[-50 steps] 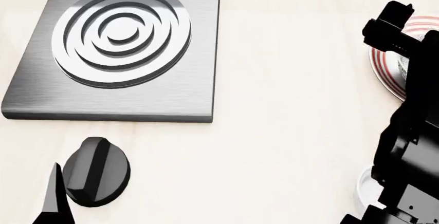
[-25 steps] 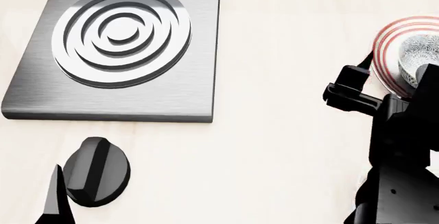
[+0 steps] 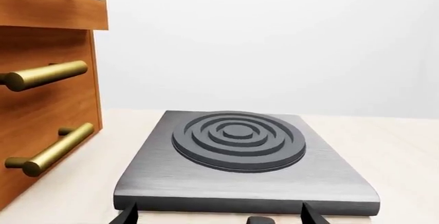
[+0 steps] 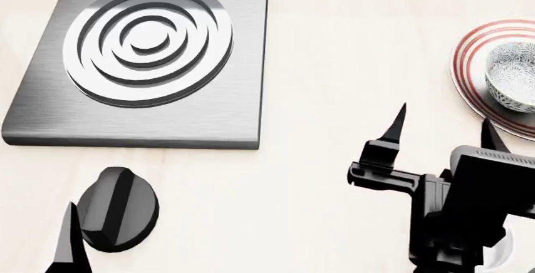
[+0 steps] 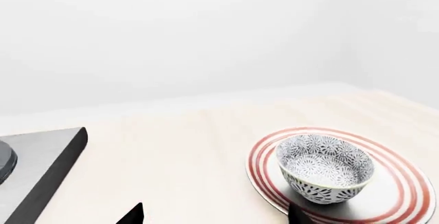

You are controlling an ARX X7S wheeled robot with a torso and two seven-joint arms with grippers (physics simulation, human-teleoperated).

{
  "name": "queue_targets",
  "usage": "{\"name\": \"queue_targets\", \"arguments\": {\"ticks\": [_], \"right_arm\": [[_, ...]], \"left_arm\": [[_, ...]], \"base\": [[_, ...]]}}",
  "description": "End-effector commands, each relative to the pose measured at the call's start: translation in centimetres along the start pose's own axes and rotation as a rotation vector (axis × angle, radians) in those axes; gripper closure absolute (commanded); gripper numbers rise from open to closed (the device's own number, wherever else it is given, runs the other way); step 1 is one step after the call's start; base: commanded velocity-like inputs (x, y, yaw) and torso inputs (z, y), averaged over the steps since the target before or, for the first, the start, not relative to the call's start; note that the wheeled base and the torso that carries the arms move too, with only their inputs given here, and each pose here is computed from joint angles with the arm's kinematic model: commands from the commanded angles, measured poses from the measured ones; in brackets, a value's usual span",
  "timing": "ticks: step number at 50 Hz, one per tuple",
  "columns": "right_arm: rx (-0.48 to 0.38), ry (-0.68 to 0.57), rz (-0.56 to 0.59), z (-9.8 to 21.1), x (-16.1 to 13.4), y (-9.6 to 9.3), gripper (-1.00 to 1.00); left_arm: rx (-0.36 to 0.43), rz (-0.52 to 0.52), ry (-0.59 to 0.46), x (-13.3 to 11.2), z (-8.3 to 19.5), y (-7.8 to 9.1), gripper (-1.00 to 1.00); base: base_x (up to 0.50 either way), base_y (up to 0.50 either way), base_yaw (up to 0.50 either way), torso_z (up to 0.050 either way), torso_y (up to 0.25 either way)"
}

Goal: Pick the akita bowl next to the ramekin and place it on the plate.

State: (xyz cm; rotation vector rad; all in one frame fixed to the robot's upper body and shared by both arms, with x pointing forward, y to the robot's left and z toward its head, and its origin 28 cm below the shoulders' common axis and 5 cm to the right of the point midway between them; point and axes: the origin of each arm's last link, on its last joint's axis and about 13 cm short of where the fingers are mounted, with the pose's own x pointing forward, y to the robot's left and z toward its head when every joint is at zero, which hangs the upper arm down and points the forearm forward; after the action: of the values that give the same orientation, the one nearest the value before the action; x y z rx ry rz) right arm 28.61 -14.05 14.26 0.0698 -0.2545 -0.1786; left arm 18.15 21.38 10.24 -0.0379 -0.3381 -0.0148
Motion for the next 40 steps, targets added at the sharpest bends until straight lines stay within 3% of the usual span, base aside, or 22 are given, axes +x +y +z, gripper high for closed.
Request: {"name": "queue_targets", "arguments": {"ticks": [1,22,40], "right_arm": [[-0.016,-0.044,0.062,-0.2,-2.0,0.9,-1.0],[-0.07,-0.203,0.129,3.3,-4.7,2.5,-1.0],[-0.125,-0.271,0.142,3.3,-6.3,3.2,-1.0]], "left_arm": [[-0.002,0.002,0.002,0.0,0.0,0.0,-1.0],[-0.005,0.005,0.003,0.1,0.1,0.0,-1.0],[-0.008,0.012,0.001,0.0,0.0,0.0,-1.0]], "base": [[0.0,0.0,0.0,0.0,0.0],[0.0,0.0,0.0,0.0,0.0],[0.0,0.0,0.0,0.0,0.0]]}}
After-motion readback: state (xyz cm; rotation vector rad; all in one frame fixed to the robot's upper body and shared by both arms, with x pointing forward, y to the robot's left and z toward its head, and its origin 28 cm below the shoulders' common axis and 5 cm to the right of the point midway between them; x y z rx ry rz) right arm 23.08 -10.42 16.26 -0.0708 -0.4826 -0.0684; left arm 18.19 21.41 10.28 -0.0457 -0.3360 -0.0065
